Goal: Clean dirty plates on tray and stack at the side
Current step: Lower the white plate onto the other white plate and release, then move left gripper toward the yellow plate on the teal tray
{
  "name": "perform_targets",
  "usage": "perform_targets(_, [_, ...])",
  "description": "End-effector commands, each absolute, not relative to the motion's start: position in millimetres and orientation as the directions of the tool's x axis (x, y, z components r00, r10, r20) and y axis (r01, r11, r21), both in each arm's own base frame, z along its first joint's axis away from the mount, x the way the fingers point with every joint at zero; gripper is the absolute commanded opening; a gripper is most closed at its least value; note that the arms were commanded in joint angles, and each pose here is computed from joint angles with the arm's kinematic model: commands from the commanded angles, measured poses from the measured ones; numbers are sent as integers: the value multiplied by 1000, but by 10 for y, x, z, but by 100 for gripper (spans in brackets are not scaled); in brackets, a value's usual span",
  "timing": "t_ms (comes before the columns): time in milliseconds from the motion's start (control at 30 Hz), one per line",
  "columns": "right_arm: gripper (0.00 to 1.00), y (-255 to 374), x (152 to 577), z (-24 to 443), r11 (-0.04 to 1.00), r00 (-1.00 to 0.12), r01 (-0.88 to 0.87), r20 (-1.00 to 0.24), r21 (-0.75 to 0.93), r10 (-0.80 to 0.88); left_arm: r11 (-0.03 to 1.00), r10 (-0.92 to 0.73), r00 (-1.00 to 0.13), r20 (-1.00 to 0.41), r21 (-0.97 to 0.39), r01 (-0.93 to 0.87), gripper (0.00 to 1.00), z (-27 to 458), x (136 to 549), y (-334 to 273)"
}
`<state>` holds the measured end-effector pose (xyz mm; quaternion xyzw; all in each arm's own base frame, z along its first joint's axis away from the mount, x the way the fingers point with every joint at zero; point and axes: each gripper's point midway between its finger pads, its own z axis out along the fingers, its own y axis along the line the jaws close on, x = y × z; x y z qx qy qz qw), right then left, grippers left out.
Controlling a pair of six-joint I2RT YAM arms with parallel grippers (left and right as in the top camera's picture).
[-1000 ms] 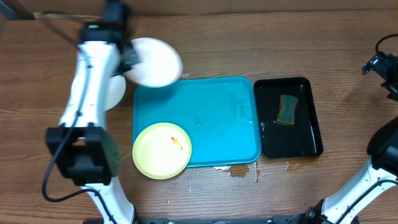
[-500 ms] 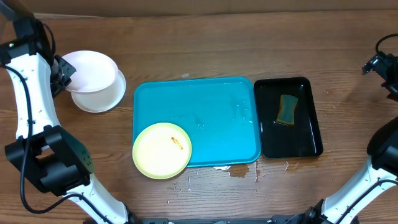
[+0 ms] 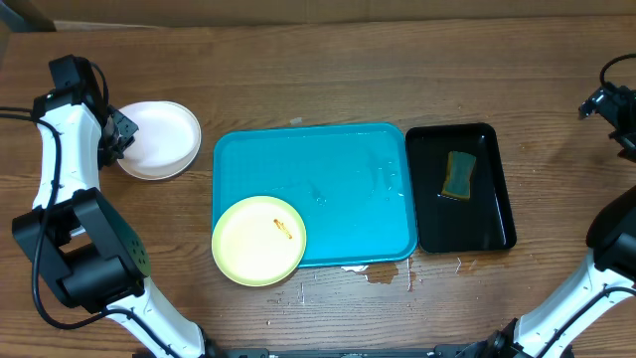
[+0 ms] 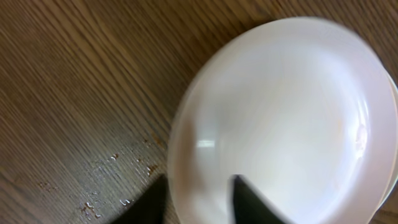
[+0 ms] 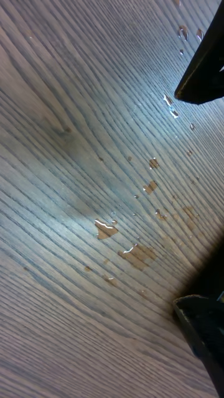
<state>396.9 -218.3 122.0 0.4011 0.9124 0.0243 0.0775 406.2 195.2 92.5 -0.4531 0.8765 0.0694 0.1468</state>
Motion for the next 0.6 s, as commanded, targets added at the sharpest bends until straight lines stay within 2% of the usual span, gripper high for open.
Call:
perform_targets(0, [100, -2207, 4003, 1364, 676, -657, 727, -161, 120, 736, 648, -740, -610, -281, -60, -759, 99, 901, 4123, 1790])
perform_targets(100, [100, -2206, 4003, 1363, 676, -657, 727, -161, 119, 736, 715, -699, -688, -196, -148, -684, 100, 875, 4124, 1532])
perform_targets(333, [100, -2207, 4003, 1364, 676, -657, 727, -161, 120, 736, 746, -591, -800, 109, -304, -592, 98, 897, 3742, 765])
perform_targets(400, [100, -2206, 4003, 1363, 676, -657, 727, -161, 119, 736, 782, -509, -848, 146, -335, -526, 92, 942, 3652, 573])
perform_targets(567, [100, -2206, 4003, 1363, 676, -657, 727, -161, 119, 736, 834, -405, -892, 200, -320, -450, 87, 1074, 3425, 320])
